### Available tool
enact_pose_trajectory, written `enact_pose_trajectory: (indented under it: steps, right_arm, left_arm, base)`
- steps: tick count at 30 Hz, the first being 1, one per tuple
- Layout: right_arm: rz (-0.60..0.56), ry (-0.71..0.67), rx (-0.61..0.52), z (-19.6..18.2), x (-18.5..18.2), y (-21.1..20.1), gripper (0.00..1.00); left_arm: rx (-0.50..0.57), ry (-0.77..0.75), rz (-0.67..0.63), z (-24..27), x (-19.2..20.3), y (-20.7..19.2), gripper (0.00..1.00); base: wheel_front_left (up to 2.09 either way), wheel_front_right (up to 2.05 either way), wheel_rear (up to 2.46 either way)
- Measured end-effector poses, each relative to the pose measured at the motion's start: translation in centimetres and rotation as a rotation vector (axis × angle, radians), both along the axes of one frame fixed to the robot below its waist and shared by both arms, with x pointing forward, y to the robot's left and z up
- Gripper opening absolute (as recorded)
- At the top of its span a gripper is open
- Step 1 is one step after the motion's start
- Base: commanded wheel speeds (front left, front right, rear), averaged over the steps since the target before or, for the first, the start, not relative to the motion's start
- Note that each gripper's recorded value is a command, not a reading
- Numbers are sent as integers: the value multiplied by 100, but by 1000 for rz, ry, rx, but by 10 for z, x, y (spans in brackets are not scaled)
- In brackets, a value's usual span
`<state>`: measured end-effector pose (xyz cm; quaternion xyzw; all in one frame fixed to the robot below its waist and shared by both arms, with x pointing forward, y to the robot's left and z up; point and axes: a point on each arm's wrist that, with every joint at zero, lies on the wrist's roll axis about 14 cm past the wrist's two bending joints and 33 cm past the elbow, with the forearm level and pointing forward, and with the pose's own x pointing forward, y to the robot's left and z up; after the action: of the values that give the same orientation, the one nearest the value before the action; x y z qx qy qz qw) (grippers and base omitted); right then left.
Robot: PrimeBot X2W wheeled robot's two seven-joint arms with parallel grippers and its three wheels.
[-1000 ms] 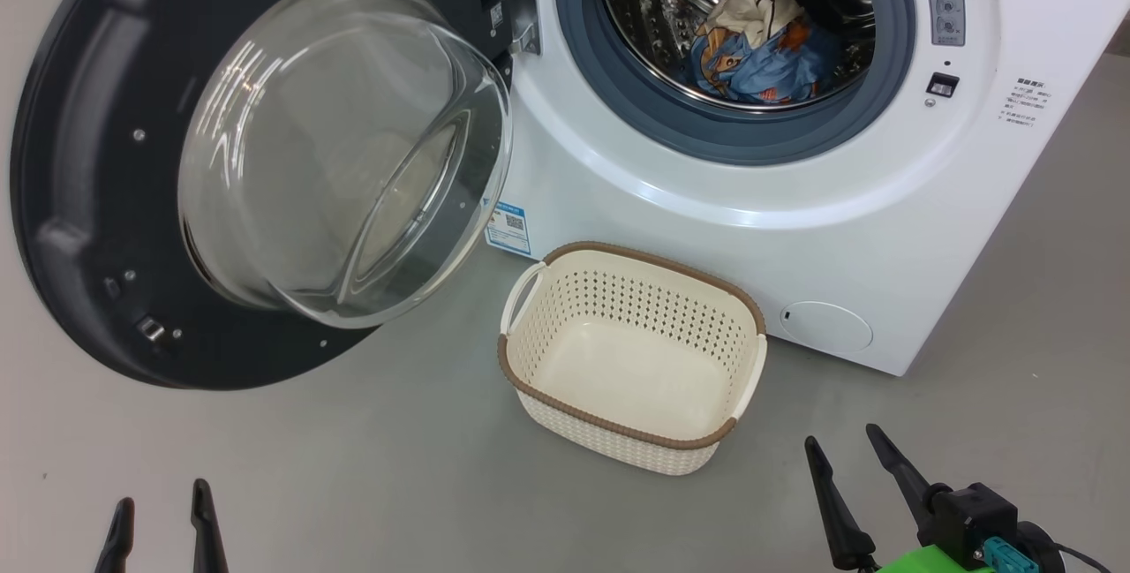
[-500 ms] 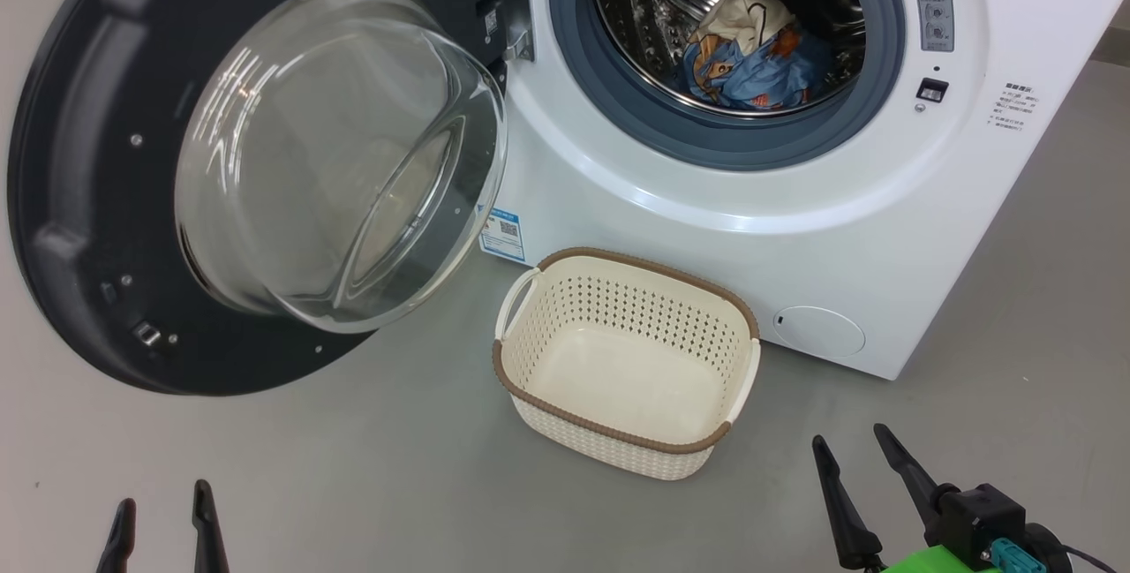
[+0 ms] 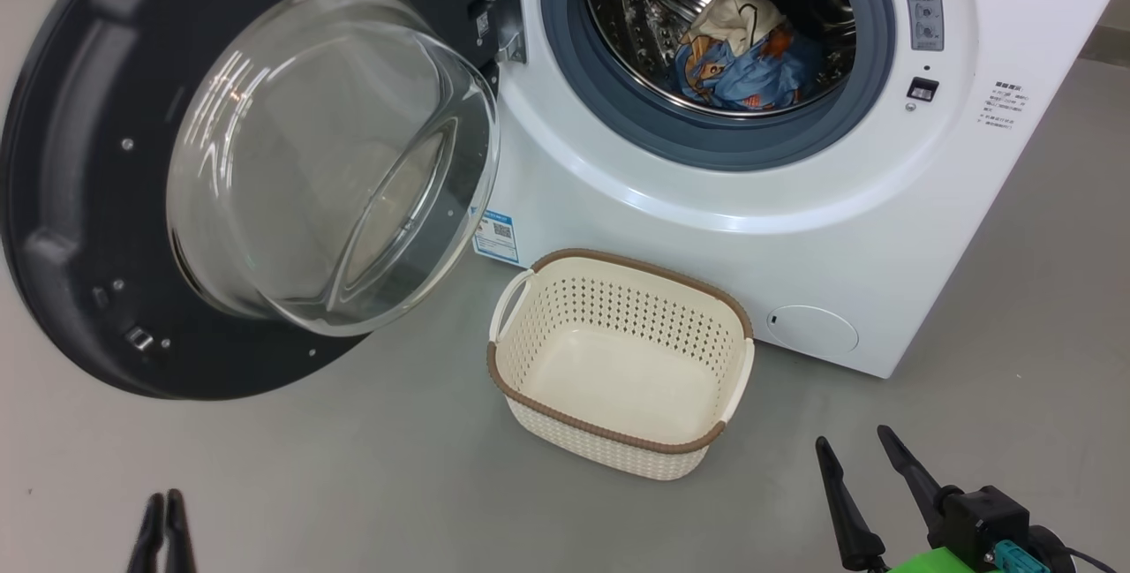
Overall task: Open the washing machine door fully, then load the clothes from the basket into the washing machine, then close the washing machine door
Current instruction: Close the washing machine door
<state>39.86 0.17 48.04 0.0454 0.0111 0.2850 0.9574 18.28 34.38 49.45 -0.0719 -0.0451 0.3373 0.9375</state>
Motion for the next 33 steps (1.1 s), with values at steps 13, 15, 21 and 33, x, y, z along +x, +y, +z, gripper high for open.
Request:
enact_pose_trajectory:
  steps: [13, 15, 21, 33]
  right_arm:
    - [-15, 17, -3, -8, 4, -5, 100]
    - [-19, 22, -5, -10, 5, -7, 100]
    - [-35, 32, -6, -15, 7, -12, 100]
    - [-60, 51, -10, -22, 14, -20, 100]
  left_arm:
    - [0, -143, 83, 34, -3, 54, 0]
    - [20, -203, 107, 53, -1, 73, 0]
    - [69, -333, 150, 100, 3, 116, 0]
    - [-111, -519, 236, 124, 21, 185, 0]
  base:
    - [0, 0, 0]
    - [0, 0, 0]
    - [0, 0, 0]
    - [0, 0, 0]
